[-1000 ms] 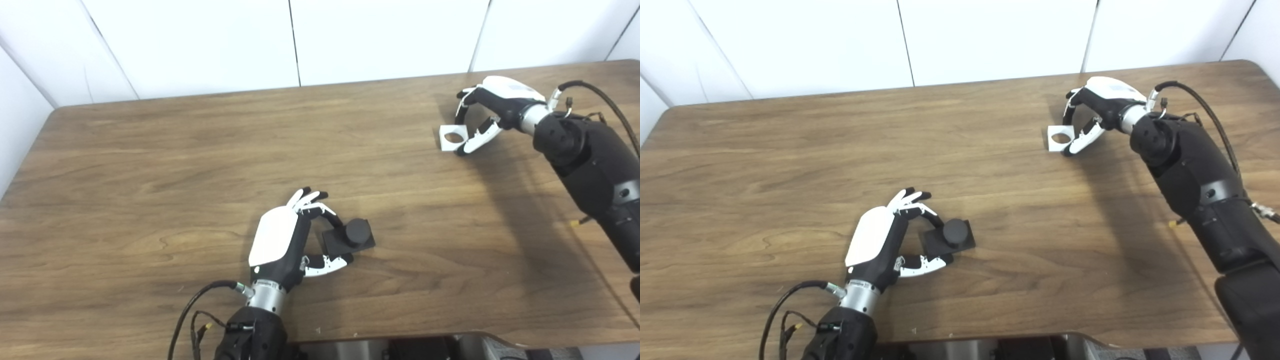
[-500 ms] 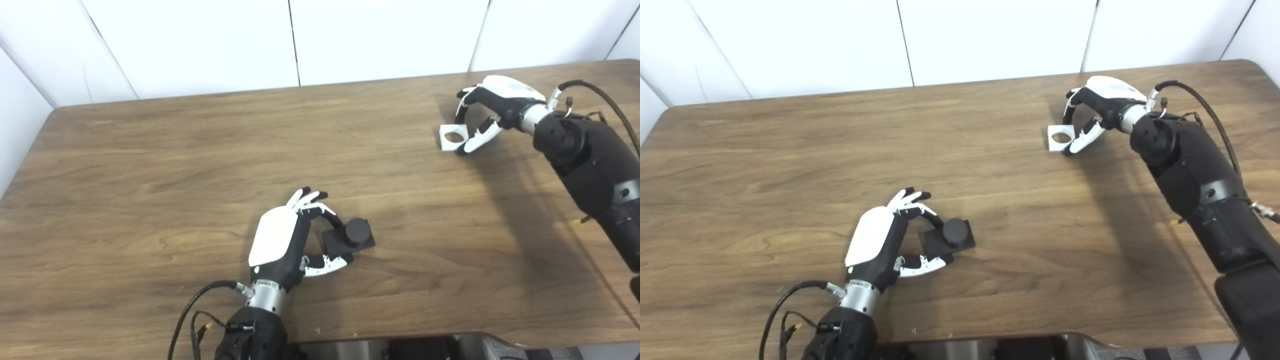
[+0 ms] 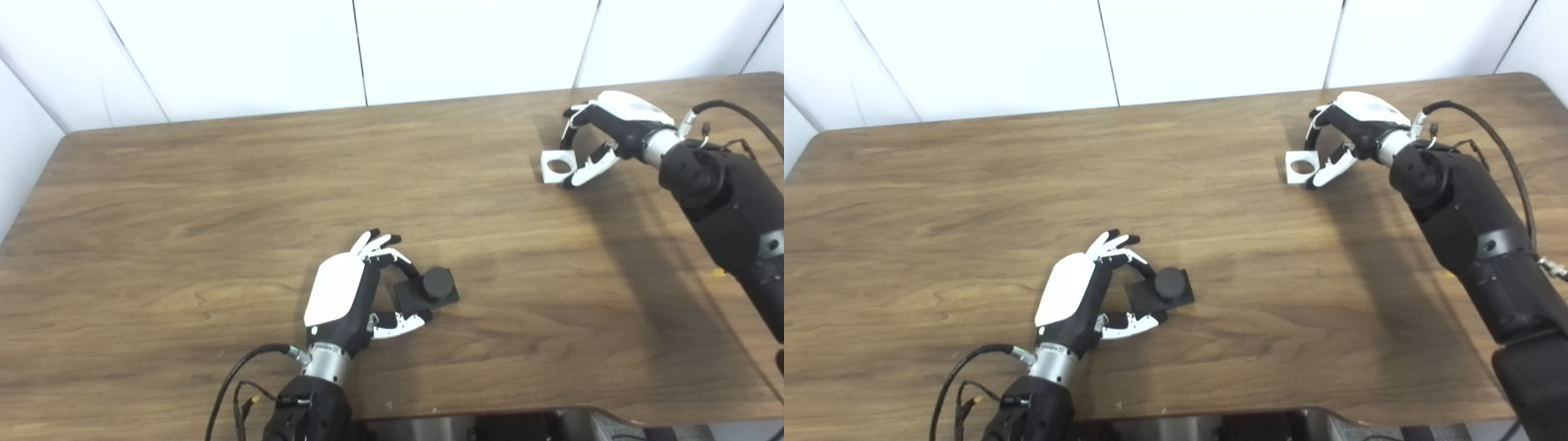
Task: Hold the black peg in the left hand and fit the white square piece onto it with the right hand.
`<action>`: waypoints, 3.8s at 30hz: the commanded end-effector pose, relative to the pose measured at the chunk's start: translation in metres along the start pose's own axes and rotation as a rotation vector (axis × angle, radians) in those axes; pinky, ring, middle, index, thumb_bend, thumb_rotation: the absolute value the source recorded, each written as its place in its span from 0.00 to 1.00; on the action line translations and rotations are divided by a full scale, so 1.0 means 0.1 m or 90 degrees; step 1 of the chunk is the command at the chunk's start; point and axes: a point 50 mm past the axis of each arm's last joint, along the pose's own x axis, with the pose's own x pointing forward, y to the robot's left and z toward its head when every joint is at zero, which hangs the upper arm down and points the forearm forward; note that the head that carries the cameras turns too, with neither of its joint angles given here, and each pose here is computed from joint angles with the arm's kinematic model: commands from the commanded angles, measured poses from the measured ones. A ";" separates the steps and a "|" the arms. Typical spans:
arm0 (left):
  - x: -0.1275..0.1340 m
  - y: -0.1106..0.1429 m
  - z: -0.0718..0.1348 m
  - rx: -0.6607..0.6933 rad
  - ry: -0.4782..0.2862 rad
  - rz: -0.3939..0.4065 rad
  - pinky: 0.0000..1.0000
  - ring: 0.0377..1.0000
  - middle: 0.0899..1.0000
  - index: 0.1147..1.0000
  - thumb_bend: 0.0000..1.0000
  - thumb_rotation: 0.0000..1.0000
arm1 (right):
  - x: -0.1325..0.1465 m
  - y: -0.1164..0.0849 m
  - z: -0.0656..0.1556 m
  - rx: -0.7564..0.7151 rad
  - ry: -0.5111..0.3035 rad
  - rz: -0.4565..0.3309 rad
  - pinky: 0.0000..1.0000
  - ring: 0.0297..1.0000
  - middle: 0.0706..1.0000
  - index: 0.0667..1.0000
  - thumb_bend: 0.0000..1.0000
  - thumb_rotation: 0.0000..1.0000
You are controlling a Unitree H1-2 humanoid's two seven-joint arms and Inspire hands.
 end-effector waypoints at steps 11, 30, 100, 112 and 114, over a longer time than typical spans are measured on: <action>-0.02 -0.05 -0.02 0.004 0.017 -0.011 0.87 0.95 0.85 0.43 0.50 0.08 | -0.43 -0.53 0.41 -0.014 -0.100 -0.079 0.94 0.97 0.89 0.46 0.52 0.15; -0.02 -0.06 0.00 0.007 0.017 -0.008 0.86 0.95 0.85 0.43 0.50 0.08 | -1.20 -0.44 1.10 -0.007 -0.255 -0.071 0.96 0.99 0.89 0.45 0.52 0.15; 0.01 -0.04 0.00 0.009 0.014 -0.006 1.00 0.97 0.86 0.43 0.50 0.08 | -1.35 0.18 1.59 -0.004 -0.358 0.016 1.00 1.00 0.90 0.46 0.52 0.15; 0.01 -0.02 0.00 0.009 0.016 -0.008 1.00 0.97 0.86 0.43 0.50 0.08 | -1.32 0.30 1.62 -0.001 -0.364 0.029 0.99 1.00 0.90 0.46 0.52 0.15; 0.02 -0.01 -0.01 0.008 0.016 -0.008 1.00 0.97 0.86 0.43 0.50 0.08 | -1.31 0.30 1.63 0.001 -0.364 0.029 0.99 1.00 0.90 0.46 0.52 0.15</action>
